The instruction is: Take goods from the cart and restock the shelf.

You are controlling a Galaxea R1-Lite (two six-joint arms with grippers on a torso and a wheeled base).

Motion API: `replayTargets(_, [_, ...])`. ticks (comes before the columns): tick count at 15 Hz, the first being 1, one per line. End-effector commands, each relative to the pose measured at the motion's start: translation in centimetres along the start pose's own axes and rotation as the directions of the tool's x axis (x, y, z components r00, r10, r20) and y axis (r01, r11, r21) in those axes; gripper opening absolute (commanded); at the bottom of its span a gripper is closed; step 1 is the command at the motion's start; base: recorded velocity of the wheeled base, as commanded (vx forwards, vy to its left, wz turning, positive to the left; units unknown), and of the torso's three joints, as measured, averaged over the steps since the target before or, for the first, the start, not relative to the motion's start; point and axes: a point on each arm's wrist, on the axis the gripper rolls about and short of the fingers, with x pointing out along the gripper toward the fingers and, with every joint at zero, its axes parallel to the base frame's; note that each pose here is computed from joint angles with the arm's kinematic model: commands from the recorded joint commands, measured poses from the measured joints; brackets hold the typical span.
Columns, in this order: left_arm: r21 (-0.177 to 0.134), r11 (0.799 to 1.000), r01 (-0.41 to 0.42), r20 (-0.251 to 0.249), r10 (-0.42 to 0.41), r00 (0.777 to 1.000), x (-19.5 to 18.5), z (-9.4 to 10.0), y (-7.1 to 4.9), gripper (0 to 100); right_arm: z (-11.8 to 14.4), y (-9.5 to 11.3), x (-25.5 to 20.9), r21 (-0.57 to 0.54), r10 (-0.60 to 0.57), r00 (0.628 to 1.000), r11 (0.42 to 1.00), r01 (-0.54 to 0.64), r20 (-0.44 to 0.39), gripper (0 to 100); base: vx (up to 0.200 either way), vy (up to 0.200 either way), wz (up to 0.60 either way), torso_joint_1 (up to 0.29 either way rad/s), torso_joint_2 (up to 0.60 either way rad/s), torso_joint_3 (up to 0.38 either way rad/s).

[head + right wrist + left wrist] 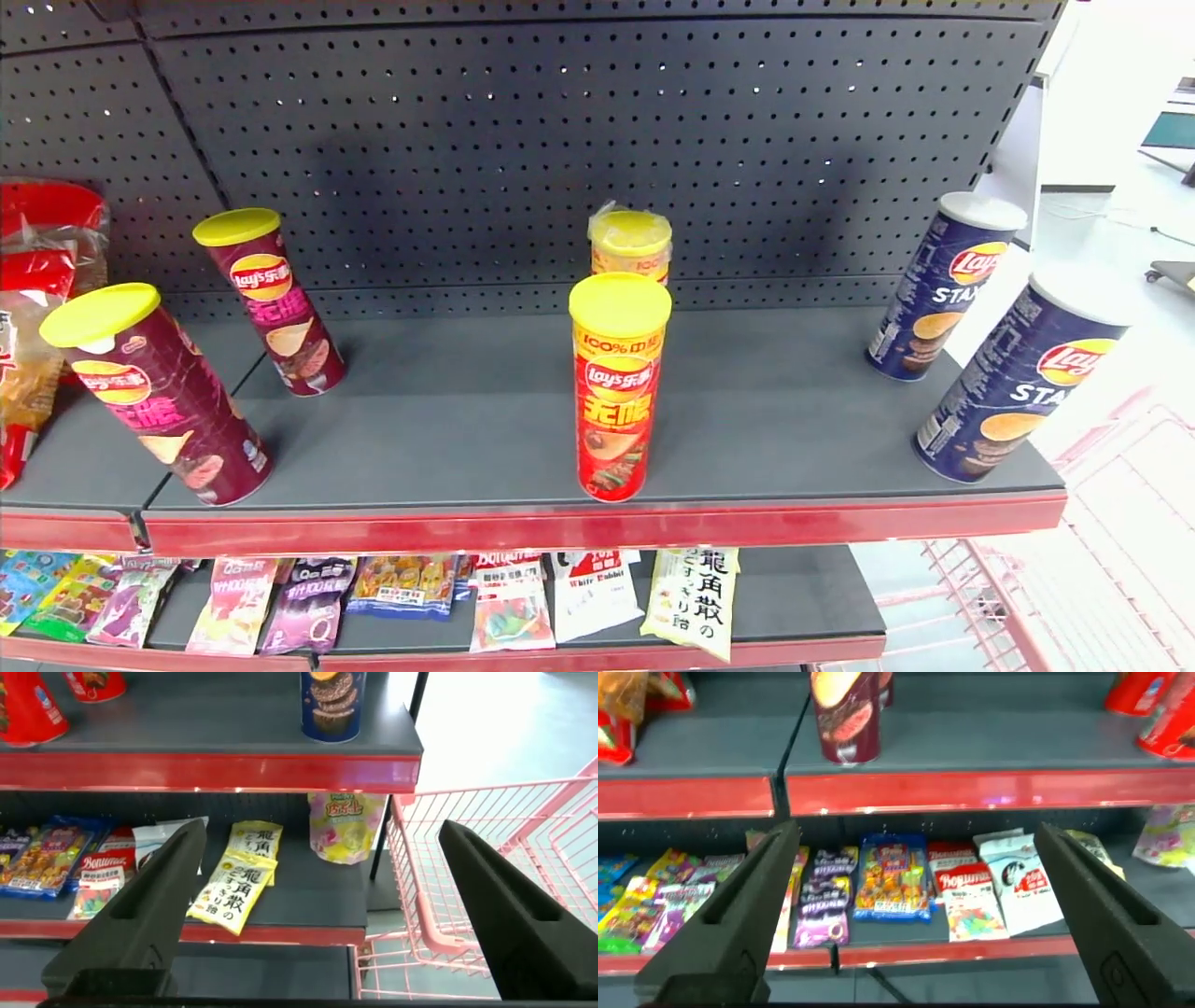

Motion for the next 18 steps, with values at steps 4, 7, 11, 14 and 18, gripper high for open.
replayTargets(4, [-0.001,1.000,0.000,-0.003,0.000,1.000,0.01,-0.01,0.00,100,0.01,0.00,0.01,0.000,0.002,1.000,1.000,-0.002,-0.001,100,0.000,0.000,0.00,0.000,0.00,0.000])
replayTargets(7, [-0.001,1.000,0.000,-0.003,0.000,1.000,0.01,-0.01,0.00,100,0.01,0.00,0.01,0.000,0.001,1.000,1.000,-0.001,-0.001,100,0.000,0.000,0.00,0.000,0.00,0.000])
replayTargets(11, [-0.001,1.000,0.000,-0.003,0.000,1.000,0.01,-0.01,0.00,100,0.01,0.00,0.01,0.000,0.001,1.000,1.000,-0.001,-0.001,100,0.000,0.000,0.00,0.000,0.00,0.000])
replayTargets(14, [-0.001,1.000,0.000,-0.001,0.000,1.000,0.01,0.00,0.00,100,0.01,-0.02,0.01,0.000,-0.007,1.000,1.000,0.007,-0.001,100,0.000,0.000,0.00,0.000,0.00,0.000])
replayTargets(18, [-0.001,1.000,0.000,-0.001,0.000,1.000,0.01,0.00,0.00,100,0.01,-0.02,0.01,0.000,-0.009,1.000,1.000,0.009,-0.001,100,0.000,0.000,0.00,0.000,0.00,0.000])
